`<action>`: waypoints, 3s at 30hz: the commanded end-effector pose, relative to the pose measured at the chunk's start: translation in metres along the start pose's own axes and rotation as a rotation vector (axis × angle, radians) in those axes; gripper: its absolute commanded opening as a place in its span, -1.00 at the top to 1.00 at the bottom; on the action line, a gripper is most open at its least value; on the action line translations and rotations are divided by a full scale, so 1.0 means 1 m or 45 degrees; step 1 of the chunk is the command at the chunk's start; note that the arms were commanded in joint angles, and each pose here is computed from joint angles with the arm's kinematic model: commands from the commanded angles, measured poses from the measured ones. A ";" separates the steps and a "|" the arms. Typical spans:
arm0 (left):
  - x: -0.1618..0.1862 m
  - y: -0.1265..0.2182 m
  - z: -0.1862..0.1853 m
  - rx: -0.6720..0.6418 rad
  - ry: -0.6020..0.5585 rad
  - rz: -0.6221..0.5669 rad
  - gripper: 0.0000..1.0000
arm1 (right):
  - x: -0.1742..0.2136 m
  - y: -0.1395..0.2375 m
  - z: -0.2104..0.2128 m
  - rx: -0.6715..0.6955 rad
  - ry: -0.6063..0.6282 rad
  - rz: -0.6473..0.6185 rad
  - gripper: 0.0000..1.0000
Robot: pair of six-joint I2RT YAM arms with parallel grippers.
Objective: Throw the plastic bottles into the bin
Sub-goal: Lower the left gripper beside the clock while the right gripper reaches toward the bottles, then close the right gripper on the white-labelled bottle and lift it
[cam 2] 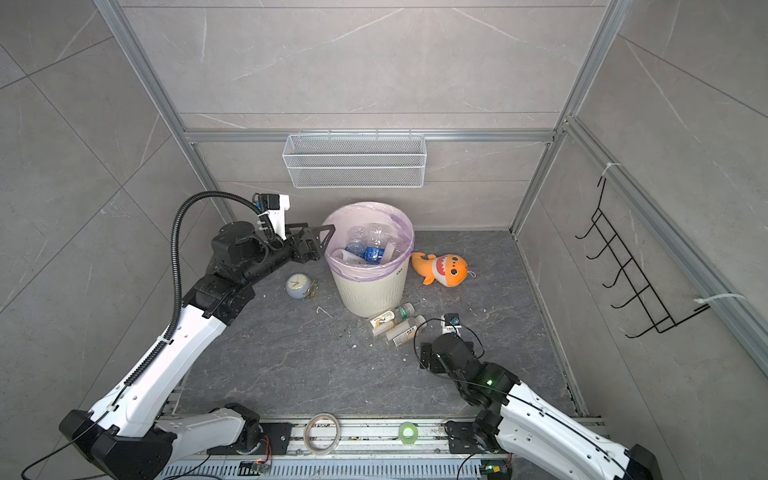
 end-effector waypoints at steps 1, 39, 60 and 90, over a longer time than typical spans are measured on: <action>0.007 0.015 0.008 -0.049 -0.034 -0.034 -1.00 | -0.014 -0.002 0.014 -0.051 -0.096 -0.005 -0.99; 0.228 0.071 0.126 -0.413 0.008 0.294 -0.97 | -0.031 -0.079 0.079 -0.057 -0.591 0.234 -0.99; 0.245 0.069 0.130 -0.362 -0.041 0.309 -0.97 | -0.014 -0.100 0.054 0.135 -0.547 0.328 -0.99; 0.248 0.066 0.131 -0.370 -0.031 0.323 -0.96 | -0.004 -0.100 0.043 0.141 -0.341 0.365 -0.30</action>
Point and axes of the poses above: each gripper's point midway between its finger pads, its own y axis back along the fingers, its own z axis along the line the jaws close on, x = y × z, the point moved 3 cm from there along y, back along the fingers, and after that the axes turned 5 degrees about y, right-handed, at the moved point
